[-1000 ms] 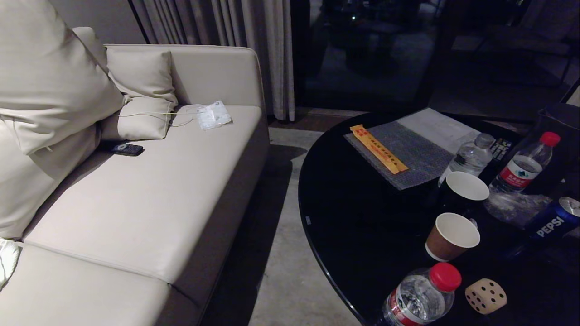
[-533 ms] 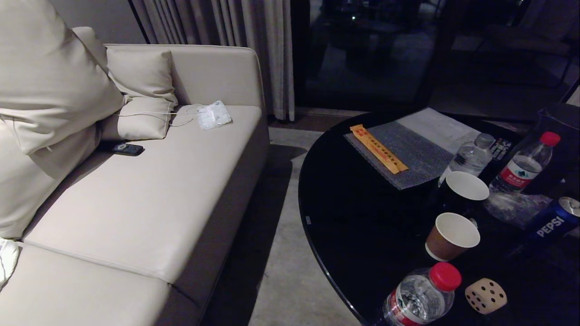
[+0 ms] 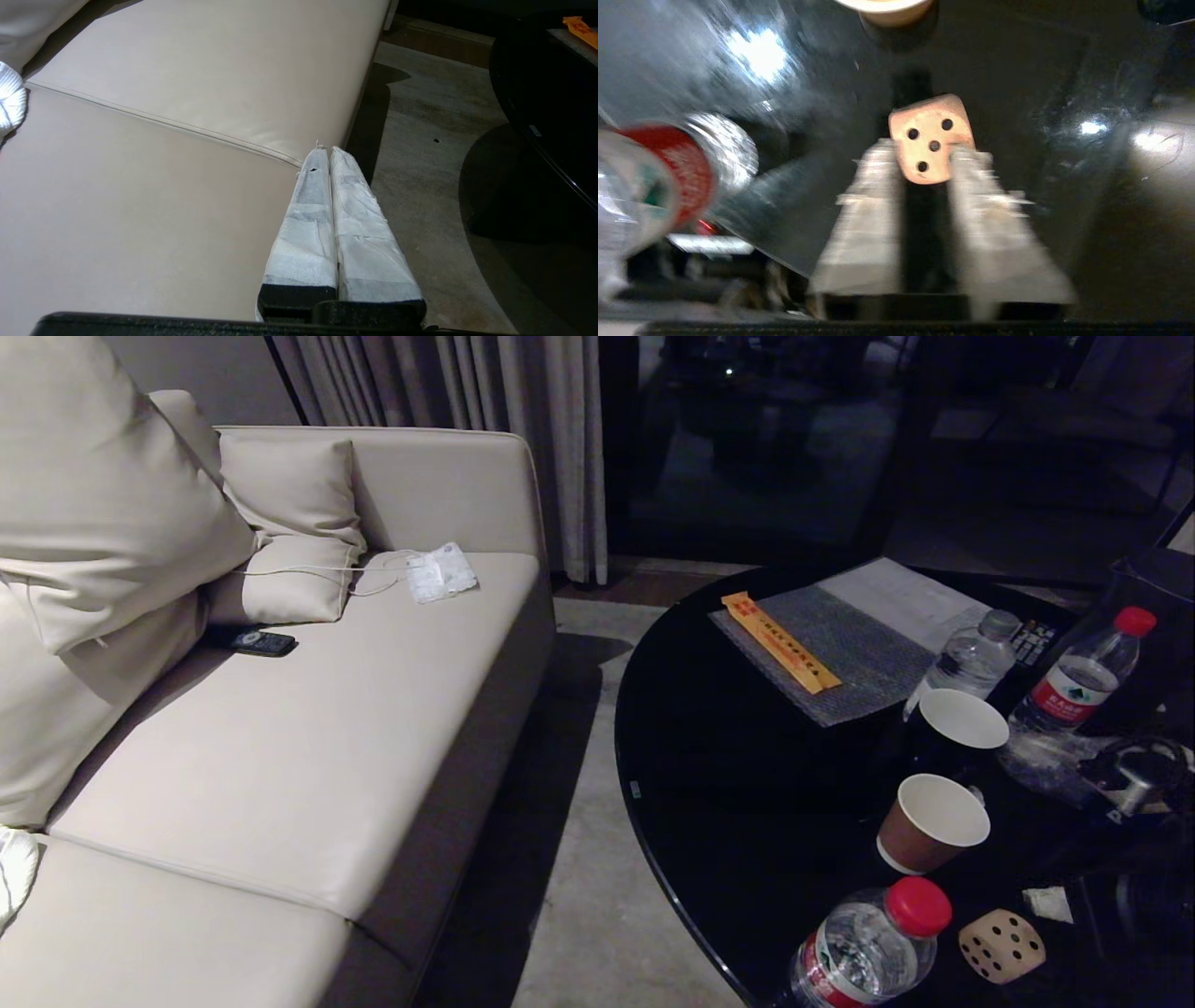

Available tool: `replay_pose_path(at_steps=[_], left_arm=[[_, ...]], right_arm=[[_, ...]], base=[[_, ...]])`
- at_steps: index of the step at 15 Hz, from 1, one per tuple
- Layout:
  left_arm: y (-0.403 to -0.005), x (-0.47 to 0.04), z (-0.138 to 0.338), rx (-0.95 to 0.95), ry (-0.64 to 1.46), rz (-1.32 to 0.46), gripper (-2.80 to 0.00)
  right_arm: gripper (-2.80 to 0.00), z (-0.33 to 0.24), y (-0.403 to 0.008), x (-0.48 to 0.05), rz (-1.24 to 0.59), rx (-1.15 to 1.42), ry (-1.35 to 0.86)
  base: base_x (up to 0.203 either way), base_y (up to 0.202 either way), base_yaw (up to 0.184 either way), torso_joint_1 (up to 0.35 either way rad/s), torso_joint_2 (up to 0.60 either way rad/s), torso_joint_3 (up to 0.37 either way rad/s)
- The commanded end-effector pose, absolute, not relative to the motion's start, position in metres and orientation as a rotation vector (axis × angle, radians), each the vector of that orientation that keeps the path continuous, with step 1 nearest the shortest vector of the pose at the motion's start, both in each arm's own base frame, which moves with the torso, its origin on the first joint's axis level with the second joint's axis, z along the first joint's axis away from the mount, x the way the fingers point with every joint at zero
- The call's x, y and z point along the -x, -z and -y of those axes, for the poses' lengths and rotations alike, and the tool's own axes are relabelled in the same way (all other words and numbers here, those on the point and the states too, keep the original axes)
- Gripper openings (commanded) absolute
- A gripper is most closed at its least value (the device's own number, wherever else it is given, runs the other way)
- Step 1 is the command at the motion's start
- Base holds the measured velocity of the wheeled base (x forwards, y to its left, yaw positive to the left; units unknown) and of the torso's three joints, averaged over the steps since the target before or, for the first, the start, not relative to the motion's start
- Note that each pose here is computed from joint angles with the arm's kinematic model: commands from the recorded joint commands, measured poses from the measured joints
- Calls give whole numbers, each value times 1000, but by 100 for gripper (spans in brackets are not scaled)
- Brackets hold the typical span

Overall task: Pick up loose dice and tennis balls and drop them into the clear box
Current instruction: Pick up toys out of the box

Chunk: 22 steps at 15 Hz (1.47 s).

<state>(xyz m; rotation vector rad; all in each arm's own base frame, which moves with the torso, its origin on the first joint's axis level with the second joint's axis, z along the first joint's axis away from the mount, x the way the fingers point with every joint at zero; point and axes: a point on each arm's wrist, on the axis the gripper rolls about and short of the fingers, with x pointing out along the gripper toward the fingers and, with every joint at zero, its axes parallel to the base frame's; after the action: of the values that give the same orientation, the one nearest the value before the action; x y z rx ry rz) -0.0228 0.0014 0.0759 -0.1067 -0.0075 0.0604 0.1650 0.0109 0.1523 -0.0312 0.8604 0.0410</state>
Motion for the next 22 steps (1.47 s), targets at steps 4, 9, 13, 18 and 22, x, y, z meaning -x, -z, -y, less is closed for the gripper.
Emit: replay_pose_path(at_steps=[4, 9, 13, 18, 22], left_arm=[[-76, 23, -1, 107, -61, 5, -280], [-76, 23, -1, 107, -61, 5, -280], [-76, 23, -1, 107, -61, 5, -280], [-76, 23, -1, 107, -61, 5, -280], [-76, 23, -1, 107, -61, 5, -280]], right_arm=[[0, 3, -141, -182, -943, 172, -52], [0, 6, -129, -197, -1007, 228, -97], [0, 5, -118, -203, -1068, 218, -151], [0, 4, -100, -212, -1140, 189, -193], [0, 6, -92, -218, -1167, 152, -225]], base=[[0, 0, 0, 0, 0, 0], [0, 0, 0, 0, 0, 0], [0, 0, 0, 0, 0, 0], [0, 0, 0, 0, 0, 0], [0, 0, 0, 0, 0, 0]])
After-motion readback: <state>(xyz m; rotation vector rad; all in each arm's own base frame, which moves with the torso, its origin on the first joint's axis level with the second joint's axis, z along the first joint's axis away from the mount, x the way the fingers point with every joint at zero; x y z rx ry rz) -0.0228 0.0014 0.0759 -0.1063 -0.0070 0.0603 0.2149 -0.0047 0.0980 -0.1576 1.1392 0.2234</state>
